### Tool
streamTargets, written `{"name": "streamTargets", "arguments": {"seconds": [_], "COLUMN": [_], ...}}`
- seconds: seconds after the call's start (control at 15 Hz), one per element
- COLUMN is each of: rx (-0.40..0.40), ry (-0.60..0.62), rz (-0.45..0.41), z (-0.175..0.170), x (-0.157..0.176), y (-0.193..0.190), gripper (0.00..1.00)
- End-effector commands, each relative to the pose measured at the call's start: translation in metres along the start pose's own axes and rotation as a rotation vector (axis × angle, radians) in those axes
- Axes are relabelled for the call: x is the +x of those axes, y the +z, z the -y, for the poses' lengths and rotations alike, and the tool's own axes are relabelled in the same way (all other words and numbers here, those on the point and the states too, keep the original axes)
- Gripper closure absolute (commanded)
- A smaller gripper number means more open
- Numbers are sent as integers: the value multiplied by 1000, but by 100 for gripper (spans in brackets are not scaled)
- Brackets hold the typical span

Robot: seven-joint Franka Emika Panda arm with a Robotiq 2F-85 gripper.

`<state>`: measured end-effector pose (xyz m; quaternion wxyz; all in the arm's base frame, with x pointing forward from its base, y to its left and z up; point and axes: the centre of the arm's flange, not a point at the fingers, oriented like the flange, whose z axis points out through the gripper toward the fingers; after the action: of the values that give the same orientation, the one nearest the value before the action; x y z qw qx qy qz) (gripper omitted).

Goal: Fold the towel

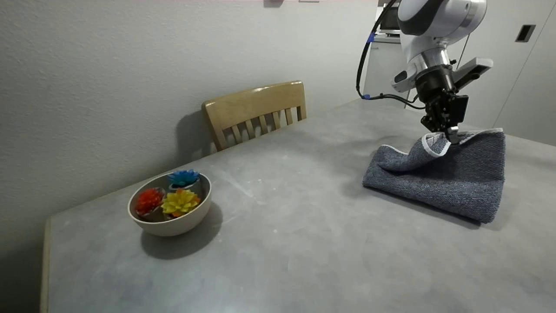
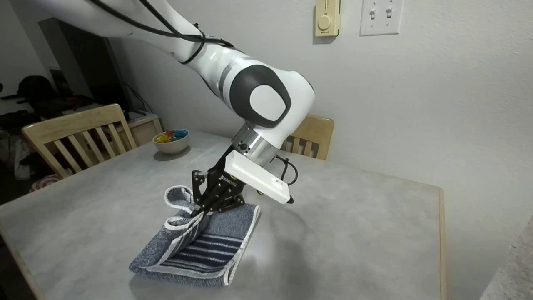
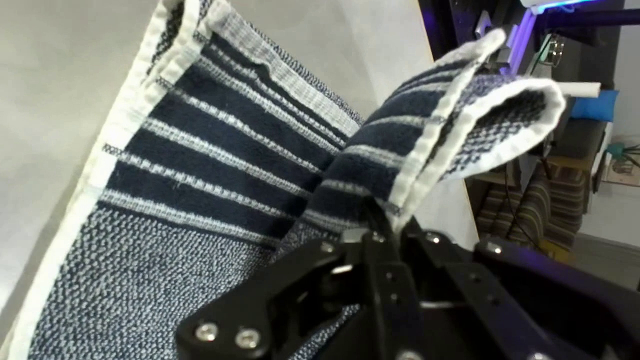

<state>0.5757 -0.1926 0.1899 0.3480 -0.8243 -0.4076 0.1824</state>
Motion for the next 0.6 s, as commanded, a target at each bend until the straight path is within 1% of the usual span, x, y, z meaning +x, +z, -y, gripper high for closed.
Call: {"name": "streamTargets", "arguments": {"seconds": [0.0, 0.53], "rx": [51, 109], "ry": [6, 31], "rz": [-81, -229], "z": [-20, -35], "x": [-8, -27], "y": [-11, -18], "gripper": [98, 98]}}
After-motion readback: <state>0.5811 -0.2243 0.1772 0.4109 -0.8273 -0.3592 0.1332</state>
